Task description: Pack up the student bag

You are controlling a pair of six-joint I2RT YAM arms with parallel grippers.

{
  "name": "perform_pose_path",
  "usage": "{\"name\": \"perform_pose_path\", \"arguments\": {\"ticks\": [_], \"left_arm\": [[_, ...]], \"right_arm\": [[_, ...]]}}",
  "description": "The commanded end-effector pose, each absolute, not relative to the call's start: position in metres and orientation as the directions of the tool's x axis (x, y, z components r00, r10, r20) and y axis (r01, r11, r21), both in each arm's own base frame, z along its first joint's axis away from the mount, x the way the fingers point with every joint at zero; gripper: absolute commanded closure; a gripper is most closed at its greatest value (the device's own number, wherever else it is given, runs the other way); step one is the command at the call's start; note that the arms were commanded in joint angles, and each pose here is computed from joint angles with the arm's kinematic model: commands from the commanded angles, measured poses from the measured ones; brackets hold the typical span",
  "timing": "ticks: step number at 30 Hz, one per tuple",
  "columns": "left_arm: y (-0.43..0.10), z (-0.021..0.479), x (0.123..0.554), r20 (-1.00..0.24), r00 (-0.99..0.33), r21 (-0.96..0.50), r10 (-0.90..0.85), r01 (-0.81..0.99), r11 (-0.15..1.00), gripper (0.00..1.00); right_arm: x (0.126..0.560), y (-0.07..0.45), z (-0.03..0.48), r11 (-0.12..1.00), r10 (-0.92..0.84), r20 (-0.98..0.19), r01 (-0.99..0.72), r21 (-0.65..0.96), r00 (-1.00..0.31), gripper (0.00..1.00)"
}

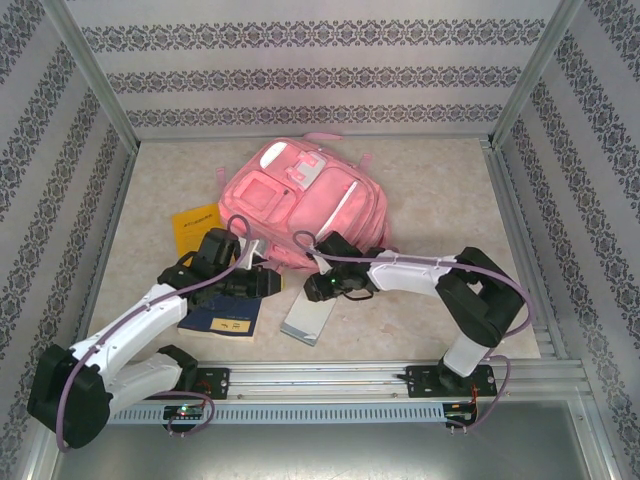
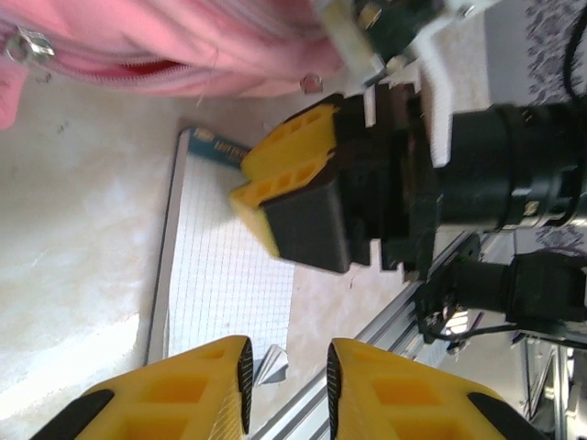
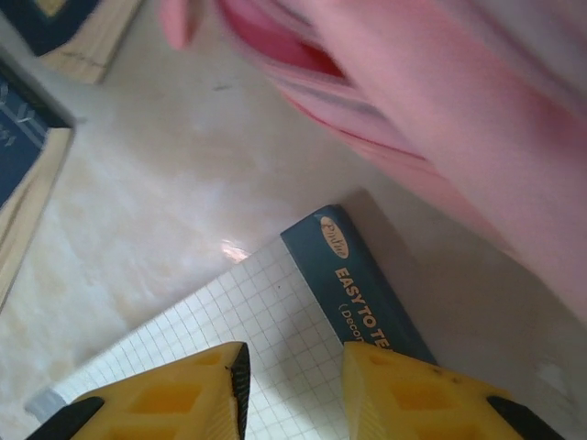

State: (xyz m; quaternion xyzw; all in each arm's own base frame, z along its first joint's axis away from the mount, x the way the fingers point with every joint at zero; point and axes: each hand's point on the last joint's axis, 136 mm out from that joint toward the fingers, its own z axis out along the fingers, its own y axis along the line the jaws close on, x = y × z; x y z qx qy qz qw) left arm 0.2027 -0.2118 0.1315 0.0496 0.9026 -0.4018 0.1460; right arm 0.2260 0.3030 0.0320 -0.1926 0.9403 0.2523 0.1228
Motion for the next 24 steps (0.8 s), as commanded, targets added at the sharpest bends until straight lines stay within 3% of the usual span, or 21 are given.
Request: {"name": "perform_pose_path", "arguments": {"ticks": [1, 9, 15, 24], "left_arm": [[-0.219, 0.132, 0.198, -0.307, -0.951, -0.676, 0.029, 0.239, 0.697, 0.71], [-0.231, 0.114, 0.192, -0.270, -0.959, -0.643, 0.091, 0.250, 0.724, 0.70], [-0.247, 0.093, 0.194, -0.212, -0.972, -0.658, 0.105, 0.221, 0.720, 0.72], [-0.262, 0.053, 0.186, -0.113, -0.985, -0.669, 0.133, 0.174, 0.723, 0.80]], "right_arm": [[0.231, 0.261, 0.018, 0.887, -0.163, -0.302, -0.274, 0.372, -0.939, 0.65], [0.186, 0.236, 0.032, 0.864, -0.123, -0.263, -0.234, 0.445, -0.957, 0.59], [0.194, 0.218, 0.064, 0.828, -0.003, -0.287, -0.163, 0.536, -0.958, 0.50], [0.192, 0.212, 0.039, 0.792, 0.025, -0.091, -0.036, 0.609, -0.996, 0.48]]}}
